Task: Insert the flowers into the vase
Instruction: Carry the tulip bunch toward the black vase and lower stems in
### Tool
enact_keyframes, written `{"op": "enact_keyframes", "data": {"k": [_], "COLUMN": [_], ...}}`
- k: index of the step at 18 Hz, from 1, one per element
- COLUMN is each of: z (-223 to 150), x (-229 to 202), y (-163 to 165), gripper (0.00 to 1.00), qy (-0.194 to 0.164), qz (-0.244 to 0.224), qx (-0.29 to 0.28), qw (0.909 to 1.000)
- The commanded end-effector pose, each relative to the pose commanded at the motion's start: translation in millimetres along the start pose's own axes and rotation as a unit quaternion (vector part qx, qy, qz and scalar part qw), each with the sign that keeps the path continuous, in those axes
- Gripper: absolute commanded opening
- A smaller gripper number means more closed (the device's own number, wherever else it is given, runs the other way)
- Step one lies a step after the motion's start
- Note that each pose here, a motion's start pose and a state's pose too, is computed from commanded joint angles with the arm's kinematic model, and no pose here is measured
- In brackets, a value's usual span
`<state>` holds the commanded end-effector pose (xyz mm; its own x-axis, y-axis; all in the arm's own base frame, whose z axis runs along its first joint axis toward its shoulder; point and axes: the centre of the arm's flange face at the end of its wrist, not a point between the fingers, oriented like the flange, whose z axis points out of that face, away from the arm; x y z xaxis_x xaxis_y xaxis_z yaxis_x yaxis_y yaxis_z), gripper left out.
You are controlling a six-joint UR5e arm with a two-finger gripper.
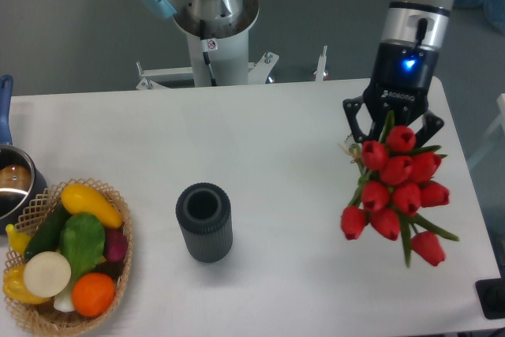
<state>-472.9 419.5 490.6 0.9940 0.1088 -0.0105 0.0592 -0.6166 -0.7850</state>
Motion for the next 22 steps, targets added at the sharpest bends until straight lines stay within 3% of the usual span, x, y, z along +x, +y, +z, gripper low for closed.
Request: {"op": "enact_keyframes", "data": {"k": [5,12,17,22], "z": [17.8,41.1,51.4,54.4], "x": [32.8,58.8,74.9,85.6], "y": [-17.4,-20.5,-18.9,-10.6], "gripper": [0.28,0.28,0.28,0.27], "qy": [0.059,0.133,0.193,0.219], "qz": [0.026,0.054,0.088,0.099], "qx": [0.041,0.094,0.162,0.198], "qw": [0.9971,0.9852,0.9639,0.9502]}}
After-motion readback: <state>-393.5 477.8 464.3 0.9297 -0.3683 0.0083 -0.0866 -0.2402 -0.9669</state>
